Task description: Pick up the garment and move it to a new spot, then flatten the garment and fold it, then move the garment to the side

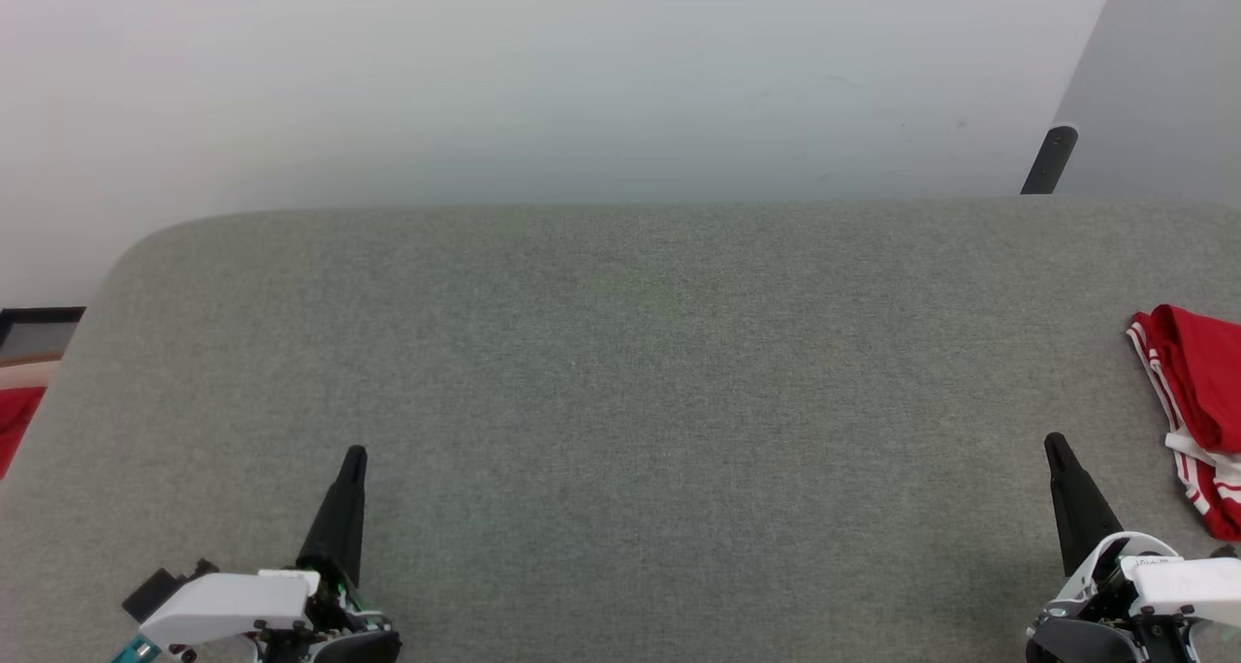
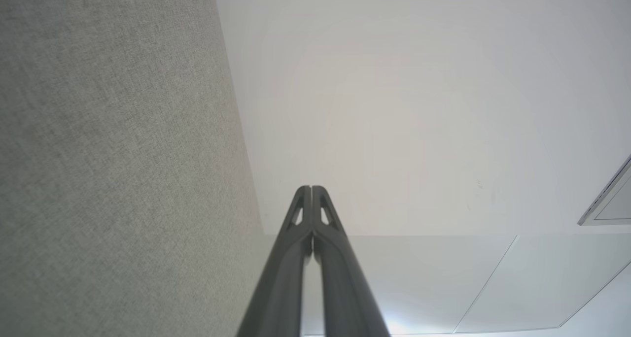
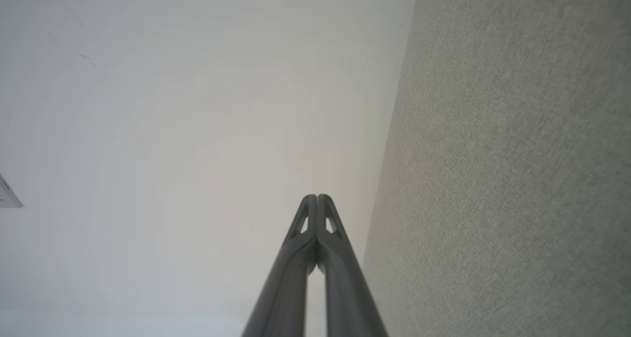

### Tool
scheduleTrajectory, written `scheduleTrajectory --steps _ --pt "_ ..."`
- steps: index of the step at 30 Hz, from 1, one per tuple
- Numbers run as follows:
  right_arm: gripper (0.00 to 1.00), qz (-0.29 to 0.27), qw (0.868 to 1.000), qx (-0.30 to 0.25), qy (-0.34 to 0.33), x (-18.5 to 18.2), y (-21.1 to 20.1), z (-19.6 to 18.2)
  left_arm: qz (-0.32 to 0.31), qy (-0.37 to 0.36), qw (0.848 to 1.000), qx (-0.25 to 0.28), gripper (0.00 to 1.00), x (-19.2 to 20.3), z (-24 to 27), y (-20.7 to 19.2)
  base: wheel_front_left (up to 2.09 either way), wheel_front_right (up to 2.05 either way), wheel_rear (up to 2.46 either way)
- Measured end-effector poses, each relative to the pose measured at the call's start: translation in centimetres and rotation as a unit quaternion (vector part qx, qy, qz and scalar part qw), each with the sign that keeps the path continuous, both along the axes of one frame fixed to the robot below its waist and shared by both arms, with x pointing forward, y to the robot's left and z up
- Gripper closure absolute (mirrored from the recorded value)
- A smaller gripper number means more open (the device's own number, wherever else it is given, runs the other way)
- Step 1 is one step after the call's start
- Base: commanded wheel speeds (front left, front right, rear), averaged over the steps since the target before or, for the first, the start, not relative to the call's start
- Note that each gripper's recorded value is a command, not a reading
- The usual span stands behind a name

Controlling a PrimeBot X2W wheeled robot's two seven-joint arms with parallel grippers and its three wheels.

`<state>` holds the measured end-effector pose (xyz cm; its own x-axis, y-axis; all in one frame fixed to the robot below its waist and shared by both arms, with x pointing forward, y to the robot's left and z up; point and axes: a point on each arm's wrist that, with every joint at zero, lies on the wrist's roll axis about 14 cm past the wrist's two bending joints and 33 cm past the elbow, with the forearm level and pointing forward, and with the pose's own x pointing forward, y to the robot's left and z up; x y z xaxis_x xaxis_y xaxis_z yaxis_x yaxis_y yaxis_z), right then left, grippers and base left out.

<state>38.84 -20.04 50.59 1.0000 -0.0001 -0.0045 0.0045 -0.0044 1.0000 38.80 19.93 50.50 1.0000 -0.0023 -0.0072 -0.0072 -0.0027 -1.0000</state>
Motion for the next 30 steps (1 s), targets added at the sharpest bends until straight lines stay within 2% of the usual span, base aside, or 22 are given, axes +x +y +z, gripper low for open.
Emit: scheduleTrajectory --steps 30 --pt "1.00 0.001 1.000 0.000 0.000 0.00 0.01 -0.01 0.000 0.000 1.000 0.000 1.00 0.00 0.00 0.00 0.00 0.00 0.00"
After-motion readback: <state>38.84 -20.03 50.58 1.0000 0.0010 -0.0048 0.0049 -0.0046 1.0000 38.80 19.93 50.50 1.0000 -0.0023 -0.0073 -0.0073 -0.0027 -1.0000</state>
